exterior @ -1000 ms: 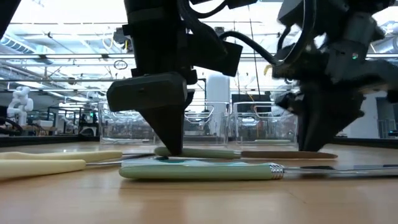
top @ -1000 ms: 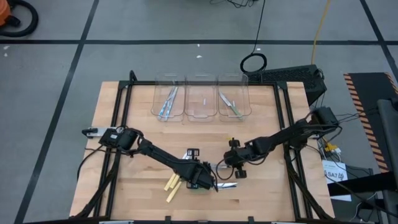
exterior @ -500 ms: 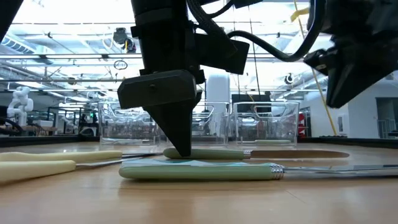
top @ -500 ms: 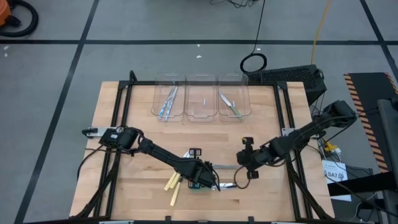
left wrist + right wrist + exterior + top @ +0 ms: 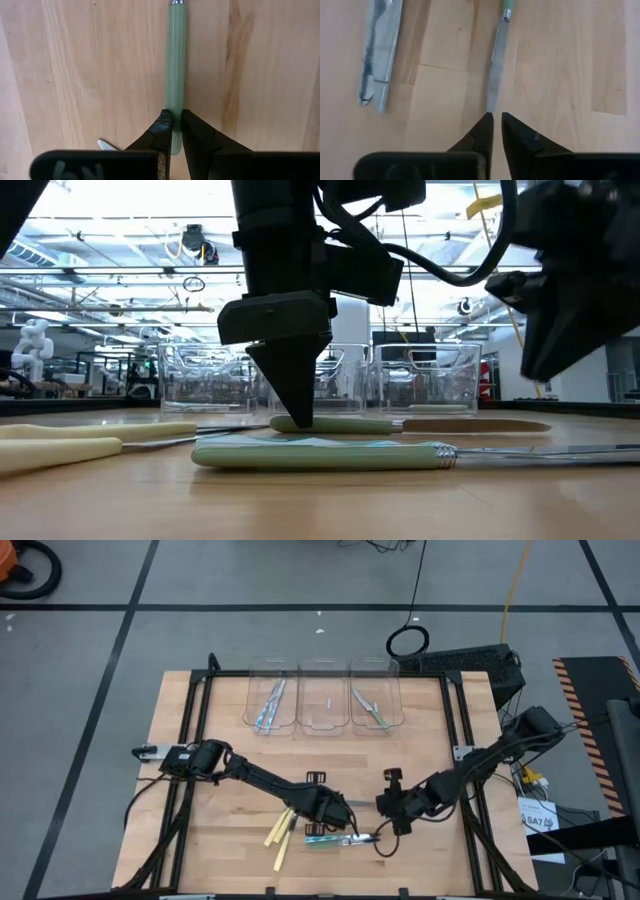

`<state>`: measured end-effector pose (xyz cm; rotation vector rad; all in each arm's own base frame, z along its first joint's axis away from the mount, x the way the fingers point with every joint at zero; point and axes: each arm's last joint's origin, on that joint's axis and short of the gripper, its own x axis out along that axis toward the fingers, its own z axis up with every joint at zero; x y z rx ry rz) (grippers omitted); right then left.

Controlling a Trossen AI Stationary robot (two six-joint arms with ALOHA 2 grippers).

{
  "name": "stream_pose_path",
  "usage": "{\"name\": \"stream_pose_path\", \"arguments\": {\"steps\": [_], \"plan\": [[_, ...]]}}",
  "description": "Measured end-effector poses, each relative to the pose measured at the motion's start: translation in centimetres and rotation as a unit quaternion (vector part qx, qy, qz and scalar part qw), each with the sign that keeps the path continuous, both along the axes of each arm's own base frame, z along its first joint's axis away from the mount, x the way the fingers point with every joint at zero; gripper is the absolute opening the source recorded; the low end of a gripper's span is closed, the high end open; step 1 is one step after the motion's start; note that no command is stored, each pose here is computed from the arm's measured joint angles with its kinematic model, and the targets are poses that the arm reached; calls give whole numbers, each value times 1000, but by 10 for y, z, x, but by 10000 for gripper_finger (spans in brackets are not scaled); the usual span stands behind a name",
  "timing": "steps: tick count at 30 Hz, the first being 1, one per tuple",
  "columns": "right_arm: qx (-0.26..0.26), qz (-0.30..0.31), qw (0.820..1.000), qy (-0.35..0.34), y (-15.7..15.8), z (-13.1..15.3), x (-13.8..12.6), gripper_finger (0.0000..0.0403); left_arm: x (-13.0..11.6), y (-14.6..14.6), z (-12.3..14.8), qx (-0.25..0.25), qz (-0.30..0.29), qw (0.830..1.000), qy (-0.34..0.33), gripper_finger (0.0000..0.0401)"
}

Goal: Sort silverware by color (type)
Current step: Put the green knife into the right transparent bin

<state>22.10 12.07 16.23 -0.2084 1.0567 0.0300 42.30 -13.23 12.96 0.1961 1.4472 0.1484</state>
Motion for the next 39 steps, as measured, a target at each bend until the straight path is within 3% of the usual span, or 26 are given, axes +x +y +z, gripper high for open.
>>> {"name": "stream_pose_path", "arguments": {"steps": [6,10,16,23,33,39], "plan": [[-60,-10,998,-17,2,-17,10,117,1,2,0,-8,-5,1000,5,37],[-61,-4,998,-22,3,-21,15,170,2,6,0,-17,0,1000,2,37],[-68,2,998,-16,4,-28,17,197,4,7,0,-21,1,1000,-4,37],[-90,11,996,9,3,-43,21,161,5,6,0,-23,3,1000,-10,37],[-94,7,995,14,-2,-40,20,16,7,5,1,-30,39,998,-27,37],[-94,-10,995,24,-6,-40,19,13,12,-3,17,14,71,996,-57,42]]}}
